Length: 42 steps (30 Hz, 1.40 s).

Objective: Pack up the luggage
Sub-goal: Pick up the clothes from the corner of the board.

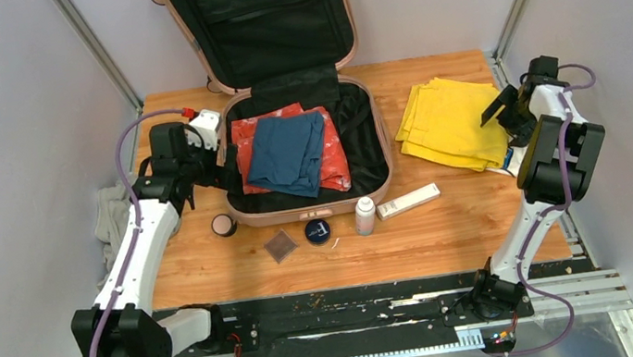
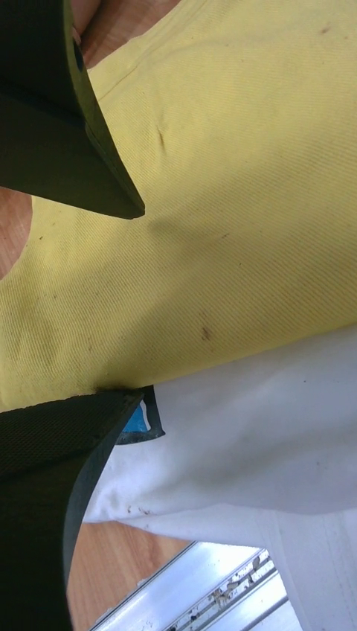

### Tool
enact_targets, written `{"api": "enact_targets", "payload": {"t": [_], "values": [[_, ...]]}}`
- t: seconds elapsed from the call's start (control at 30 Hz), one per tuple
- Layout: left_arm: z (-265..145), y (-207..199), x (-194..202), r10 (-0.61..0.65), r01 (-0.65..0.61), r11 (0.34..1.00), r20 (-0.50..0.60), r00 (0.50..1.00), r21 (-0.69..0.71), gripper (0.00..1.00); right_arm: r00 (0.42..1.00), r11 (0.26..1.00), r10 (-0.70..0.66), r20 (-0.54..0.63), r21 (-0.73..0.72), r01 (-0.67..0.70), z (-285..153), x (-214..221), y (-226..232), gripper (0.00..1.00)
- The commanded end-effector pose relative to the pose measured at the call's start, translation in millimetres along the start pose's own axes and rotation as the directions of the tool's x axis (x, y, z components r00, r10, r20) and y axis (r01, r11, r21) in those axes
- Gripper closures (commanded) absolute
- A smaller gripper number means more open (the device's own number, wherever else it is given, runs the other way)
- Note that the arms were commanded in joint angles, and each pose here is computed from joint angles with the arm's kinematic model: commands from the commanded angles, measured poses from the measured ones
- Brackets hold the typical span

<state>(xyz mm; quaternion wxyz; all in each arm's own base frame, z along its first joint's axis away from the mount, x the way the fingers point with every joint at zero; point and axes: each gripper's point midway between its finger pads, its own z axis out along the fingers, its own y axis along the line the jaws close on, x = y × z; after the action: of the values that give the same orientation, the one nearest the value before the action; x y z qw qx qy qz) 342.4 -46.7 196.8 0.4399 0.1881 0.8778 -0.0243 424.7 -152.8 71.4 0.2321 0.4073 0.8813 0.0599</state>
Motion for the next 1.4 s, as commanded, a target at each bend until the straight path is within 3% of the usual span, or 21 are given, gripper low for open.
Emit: {"api": "enact_targets", "payload": {"t": [0.0, 0.2, 0.47, 0.6, 0.73, 0.9, 1.37], "values": [[-14, 6, -15, -0.009, 0.01, 1.0, 0.042, 0.999, -0.021, 0.0, 0.997, 0.999, 0.003, -0.072, -0.039, -0.006, 10, 19, -4, 0.15], [-23, 12, -17, 0.0, 0.003, 0.998, 0.041, 0.999, -0.056, 0.0, 0.996, 0.977, 0.014, -0.093, -0.21, -0.033, 9, 23, 23, 0.26], [-36, 15, -23, 0.007, -0.004, 0.998, 0.055, 0.998, -0.065, 0.0, 0.982, 0.976, 0.073, -0.174, -0.188, -0.106, 30, 46, 7, 0.35], [-40, 13, -26, 0.011, -0.007, 0.998, 0.07, 0.997, -0.056, 0.0, 0.981, 0.966, 0.087, -0.171, -0.225, -0.125, 28, 44, 9, 0.53], [-44, 12, -31, 0.005, -0.001, 0.999, 0.084, 0.996, -0.054, 0.0, 0.986, 0.95, 0.089, -0.143, -0.287, -0.128, 12, 30, 23, 0.8], [-55, 7, -46, -0.014, 0.017, 0.999, 0.122, 0.992, -0.027, 0.0, 0.99, 0.912, 0.096, -0.105, -0.39, -0.13, -18, 11, 50, 0.99], [-80, 7, -52, -0.03, 0.037, 0.998, 0.157, 0.987, -0.045, 0.0, 0.997, 0.851, 0.043, 0.056, -0.525, -0.007, -98, -11, 116, 1.0]]}}
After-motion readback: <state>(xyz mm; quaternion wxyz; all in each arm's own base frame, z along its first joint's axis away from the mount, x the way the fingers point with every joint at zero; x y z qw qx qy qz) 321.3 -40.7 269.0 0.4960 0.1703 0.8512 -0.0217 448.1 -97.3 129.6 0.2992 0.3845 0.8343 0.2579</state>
